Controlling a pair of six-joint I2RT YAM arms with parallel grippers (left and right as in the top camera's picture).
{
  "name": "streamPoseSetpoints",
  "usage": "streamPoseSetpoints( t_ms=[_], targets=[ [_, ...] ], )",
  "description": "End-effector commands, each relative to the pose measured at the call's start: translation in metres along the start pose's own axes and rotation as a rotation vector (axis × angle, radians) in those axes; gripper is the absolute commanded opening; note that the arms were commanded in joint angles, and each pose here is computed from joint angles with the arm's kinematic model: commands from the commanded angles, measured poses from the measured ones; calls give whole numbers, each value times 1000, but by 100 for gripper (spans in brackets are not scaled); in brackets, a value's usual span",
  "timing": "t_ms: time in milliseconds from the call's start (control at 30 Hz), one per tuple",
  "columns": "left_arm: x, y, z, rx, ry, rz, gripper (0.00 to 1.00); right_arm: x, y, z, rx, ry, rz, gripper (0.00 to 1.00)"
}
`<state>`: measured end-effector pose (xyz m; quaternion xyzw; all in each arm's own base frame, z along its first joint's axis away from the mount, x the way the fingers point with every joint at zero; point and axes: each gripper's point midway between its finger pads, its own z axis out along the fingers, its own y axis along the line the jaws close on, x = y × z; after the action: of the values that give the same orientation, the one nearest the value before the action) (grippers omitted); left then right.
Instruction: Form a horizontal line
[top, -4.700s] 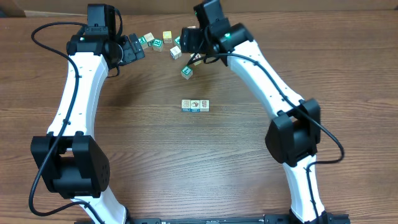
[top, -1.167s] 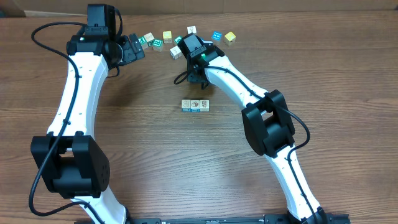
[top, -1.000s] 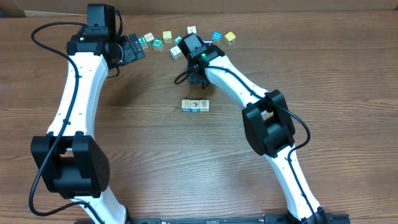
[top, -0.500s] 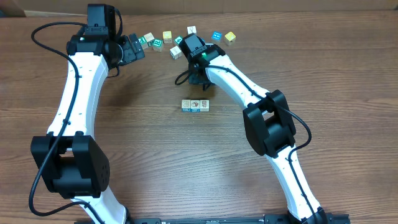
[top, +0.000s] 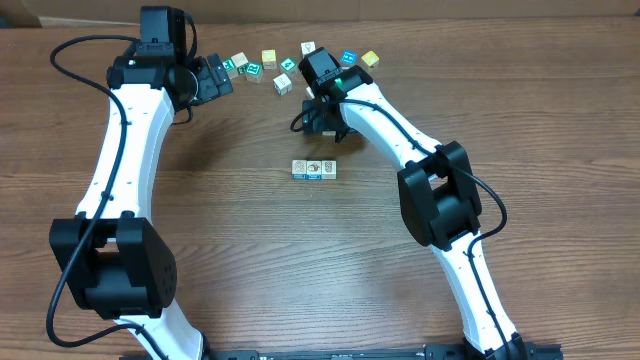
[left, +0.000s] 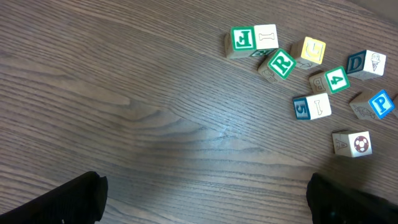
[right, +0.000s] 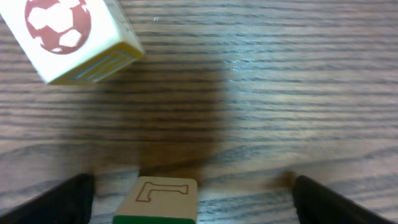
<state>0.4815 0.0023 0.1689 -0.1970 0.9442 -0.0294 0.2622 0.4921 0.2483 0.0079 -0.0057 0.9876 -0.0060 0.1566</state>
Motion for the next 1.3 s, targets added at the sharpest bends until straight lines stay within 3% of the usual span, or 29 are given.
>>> streamPoseSetpoints(
  t_ms=[0,133,233,433,767,900,1267],
  targets=[
    [-3,-4,-5,12,-12,12,100,2,2,4,-21,15,5,83],
    [-3,-4,-5,12,-12,11,100,-6,3,-10,-35,-12,10,72],
    [-3,-4,-5,12,-12,11,100,-12,4,-23,-47,-35,14,70],
    [-3,-4,-5,12,-12,11,100,-12,5,-25,-50,-38,16,53],
    [-3,-4,-5,12,-12,12,100,-21,9,-28,-68,-72,21,53],
    [-3,-4,-5,12,-12,12,100,-23,9,-33,-68,-73,21,46],
    [-3,-4,-5,12,-12,11,100,-26,10,-37,-72,-81,22,46]
  ],
)
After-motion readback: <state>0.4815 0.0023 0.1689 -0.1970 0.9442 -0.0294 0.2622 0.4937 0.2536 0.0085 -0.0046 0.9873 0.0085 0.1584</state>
